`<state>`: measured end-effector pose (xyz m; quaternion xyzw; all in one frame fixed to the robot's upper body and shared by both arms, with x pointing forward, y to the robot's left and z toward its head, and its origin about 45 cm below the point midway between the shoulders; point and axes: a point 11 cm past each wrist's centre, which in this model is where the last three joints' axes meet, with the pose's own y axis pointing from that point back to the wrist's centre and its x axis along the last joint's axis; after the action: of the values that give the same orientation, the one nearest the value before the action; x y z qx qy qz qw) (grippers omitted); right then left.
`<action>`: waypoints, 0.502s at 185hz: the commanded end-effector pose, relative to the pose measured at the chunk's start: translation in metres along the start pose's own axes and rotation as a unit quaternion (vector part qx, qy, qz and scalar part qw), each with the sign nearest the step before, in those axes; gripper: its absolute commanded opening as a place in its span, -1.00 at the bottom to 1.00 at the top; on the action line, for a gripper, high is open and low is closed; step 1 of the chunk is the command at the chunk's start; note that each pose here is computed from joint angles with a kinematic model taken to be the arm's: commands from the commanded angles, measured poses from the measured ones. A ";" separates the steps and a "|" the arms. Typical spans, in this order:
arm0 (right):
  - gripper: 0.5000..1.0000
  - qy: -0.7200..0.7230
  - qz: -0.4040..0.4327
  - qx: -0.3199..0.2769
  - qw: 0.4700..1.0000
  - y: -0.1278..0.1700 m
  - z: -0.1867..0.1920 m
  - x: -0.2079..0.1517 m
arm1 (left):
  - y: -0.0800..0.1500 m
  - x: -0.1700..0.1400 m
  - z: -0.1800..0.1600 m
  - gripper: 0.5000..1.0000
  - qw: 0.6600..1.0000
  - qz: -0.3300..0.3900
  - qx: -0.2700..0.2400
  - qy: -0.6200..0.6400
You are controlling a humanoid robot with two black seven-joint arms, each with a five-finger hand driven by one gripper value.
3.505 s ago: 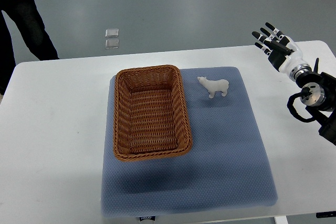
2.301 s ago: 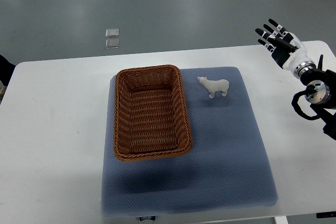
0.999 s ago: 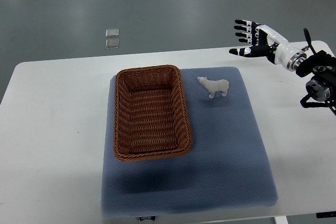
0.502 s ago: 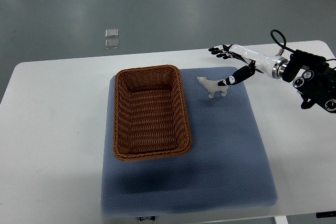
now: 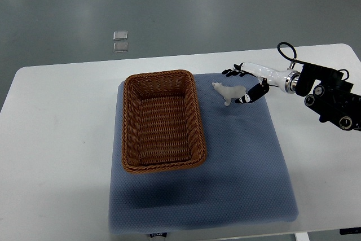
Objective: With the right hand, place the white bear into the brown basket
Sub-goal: 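Close the right hand fingers around the white polar bear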
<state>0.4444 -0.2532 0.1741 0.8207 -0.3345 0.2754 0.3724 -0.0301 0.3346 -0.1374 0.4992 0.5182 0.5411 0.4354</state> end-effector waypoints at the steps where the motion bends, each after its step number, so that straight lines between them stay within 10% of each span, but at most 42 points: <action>1: 0.32 0.008 0.000 -0.010 1.000 -0.001 0.002 -0.001 | 0.000 0.000 0.000 1.00 1.000 0.000 0.000 0.000; 53: 0.16 0.027 -0.011 -0.014 0.999 -0.006 -0.001 -0.011 | 0.000 0.000 0.000 1.00 1.000 0.000 0.000 0.000; 93: -0.41 0.041 -0.008 -0.017 0.999 -0.006 -0.001 -0.013 | 0.000 0.000 0.000 1.00 1.000 0.000 0.000 0.000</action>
<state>0.4412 -0.2450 0.1635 0.8089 -0.3191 0.2933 0.3973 -0.0302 0.3346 -0.1374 0.4991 0.5183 0.5411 0.4353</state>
